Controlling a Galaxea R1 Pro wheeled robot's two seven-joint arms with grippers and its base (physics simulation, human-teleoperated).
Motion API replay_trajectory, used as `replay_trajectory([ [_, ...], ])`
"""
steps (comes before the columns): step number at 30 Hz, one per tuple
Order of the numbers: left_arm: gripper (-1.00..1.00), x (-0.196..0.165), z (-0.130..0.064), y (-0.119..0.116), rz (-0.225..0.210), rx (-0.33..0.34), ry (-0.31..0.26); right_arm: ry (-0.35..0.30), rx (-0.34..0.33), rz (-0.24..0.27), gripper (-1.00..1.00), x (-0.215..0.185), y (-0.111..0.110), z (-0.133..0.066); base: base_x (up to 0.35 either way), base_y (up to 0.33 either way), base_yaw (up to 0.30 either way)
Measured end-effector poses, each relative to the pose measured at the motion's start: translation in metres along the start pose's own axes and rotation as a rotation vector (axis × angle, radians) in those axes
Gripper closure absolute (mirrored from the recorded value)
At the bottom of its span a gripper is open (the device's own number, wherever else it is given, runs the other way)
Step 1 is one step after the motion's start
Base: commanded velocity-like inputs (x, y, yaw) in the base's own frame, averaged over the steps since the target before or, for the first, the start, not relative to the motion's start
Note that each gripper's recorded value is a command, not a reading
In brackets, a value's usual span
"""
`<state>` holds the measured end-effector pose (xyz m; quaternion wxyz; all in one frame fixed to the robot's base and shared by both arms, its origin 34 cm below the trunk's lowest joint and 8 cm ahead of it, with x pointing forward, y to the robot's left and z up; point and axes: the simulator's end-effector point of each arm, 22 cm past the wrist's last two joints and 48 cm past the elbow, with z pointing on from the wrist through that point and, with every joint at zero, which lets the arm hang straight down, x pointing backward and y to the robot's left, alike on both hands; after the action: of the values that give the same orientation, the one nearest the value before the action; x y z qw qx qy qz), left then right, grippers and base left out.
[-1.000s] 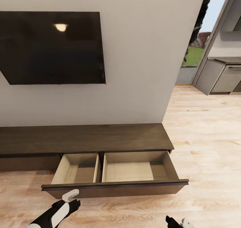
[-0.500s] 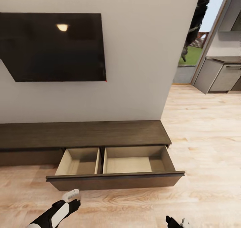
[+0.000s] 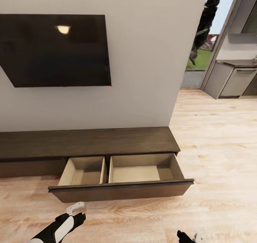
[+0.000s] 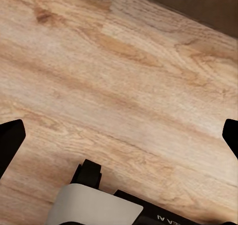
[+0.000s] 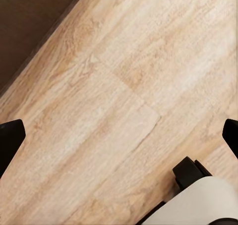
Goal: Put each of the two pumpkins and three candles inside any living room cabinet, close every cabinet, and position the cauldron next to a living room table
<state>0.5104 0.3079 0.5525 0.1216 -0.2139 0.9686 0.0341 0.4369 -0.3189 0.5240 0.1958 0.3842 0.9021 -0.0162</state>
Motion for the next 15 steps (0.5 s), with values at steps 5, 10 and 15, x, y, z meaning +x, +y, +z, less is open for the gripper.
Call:
replay_trajectory([
  [5,-1.0,0.001,0.0005,0.0008,0.001,-0.002,0.002,0.003,0.001,0.001,-1.0,0.0005,-0.0005,0.0002,-0.003,0.0,-0.106],
  [10,-1.0,0.0026,0.0015,0.0016,0.002,-0.004,0.005,0.005,0.0,0.0,-1.0,0.0013,-0.0009,0.0007,-0.062,0.0,-0.236],
  [15,-1.0,0.0032,0.002,0.0018,0.005,-0.005,0.007,0.007,0.001,0.0,-1.0,0.002,-0.0015,0.001,-0.101,0.0,-0.272],
])
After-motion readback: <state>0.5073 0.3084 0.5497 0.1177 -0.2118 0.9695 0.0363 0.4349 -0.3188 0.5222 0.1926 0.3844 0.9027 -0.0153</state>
